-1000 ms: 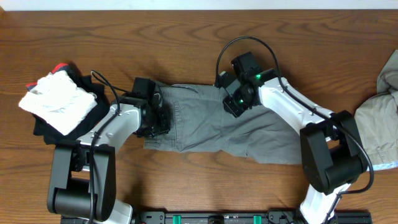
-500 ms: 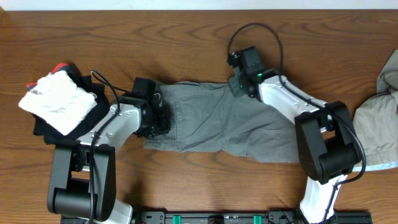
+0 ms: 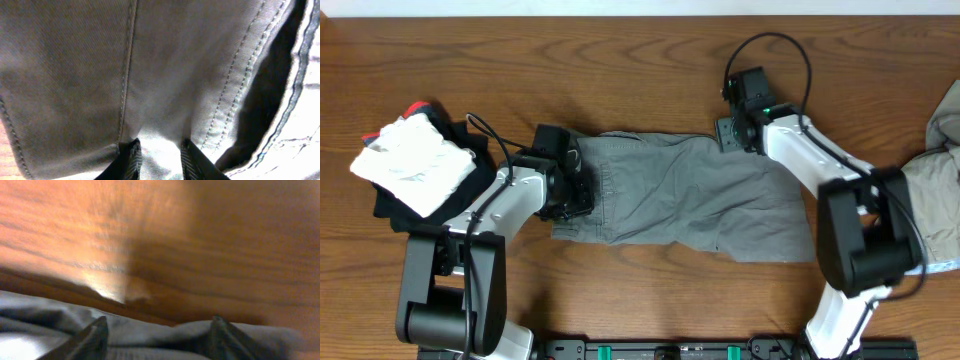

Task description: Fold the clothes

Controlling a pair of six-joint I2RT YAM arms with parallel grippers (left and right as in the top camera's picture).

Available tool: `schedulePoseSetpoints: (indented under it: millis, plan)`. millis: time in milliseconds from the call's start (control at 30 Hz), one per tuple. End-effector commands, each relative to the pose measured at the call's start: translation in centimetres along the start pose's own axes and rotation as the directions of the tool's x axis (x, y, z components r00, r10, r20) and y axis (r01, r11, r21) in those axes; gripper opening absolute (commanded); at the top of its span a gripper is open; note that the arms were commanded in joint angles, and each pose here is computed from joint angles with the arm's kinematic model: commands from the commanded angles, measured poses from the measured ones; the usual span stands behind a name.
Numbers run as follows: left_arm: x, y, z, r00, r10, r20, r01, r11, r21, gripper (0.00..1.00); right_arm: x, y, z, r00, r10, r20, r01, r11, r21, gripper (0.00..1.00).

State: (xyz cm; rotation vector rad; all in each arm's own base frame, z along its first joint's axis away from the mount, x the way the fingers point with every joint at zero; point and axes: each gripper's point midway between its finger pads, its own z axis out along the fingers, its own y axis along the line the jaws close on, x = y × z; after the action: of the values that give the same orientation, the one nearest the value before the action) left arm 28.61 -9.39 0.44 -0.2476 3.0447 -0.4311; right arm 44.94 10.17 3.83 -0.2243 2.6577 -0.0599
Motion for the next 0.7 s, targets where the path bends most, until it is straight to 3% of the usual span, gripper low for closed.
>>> schedulePoseSetpoints:
  millis: [0, 67, 133, 233, 333, 400, 533, 667]
  plan:
    - [0.6, 0.7, 1.0, 0.999, -0.007, -0.034, 0.006, 1.000, -0.022, 0.29, -4.7, -1.8, -6.8, 0.981, 0.027, 0.194, -0.036, 0.998, 0.044, 0.70]
    - [0.6, 0.7, 1.0, 0.999, -0.006, -0.034, 0.006, 1.000, -0.022, 0.29, -5.7, -2.1, -9.3, 0.969, 0.025, 0.247, -0.036, 0.999, 0.041, 0.72]
    - [0.6, 0.7, 1.0, 0.999, -0.007, -0.034, 0.006, 1.000, -0.022, 0.29, -5.7, -1.7, -11.1, 0.965, 0.027, 0.260, -0.029, 1.000, 0.005, 0.66]
    - [0.6, 0.7, 1.0, 0.999, -0.006, -0.034, 0.006, 1.000, -0.023, 0.29, -3.1, 1.1, -12.4, 0.985, 0.005, 0.172, 0.018, 0.991, -0.136, 0.49]
    - [0.6, 0.7, 1.0, 0.999, -0.006, -0.034, 0.006, 1.000, -0.023, 0.29, 1.6, 4.6, -12.7, 0.999, -0.041, -0.011, 0.035, 0.951, -0.306, 0.20]
    - [0.5, 0.7, 1.0, 1.000, -0.006, -0.030, 0.005, 1.000, -0.021, 0.29, 4.7, 6.9, -13.1, 0.989, -0.081, -0.127, 0.023, 0.915, -0.402, 0.11]
    - [0.3, 0.6, 1.0, 1.000, -0.003, -0.020, 0.002, 1.000, -0.018, 0.29, 8.9, 10.1, -13.7, 0.955, -0.158, -0.250, 0.012, 0.865, -0.501, 0.09]
    - [0.3, 0.6, 1.0, 1.000, -0.003, -0.021, 0.003, 1.000, -0.017, 0.29, 12.4, 10.8, -12.9, 0.925, -0.194, -0.327, 0.009, 0.870, -0.493, 0.09]
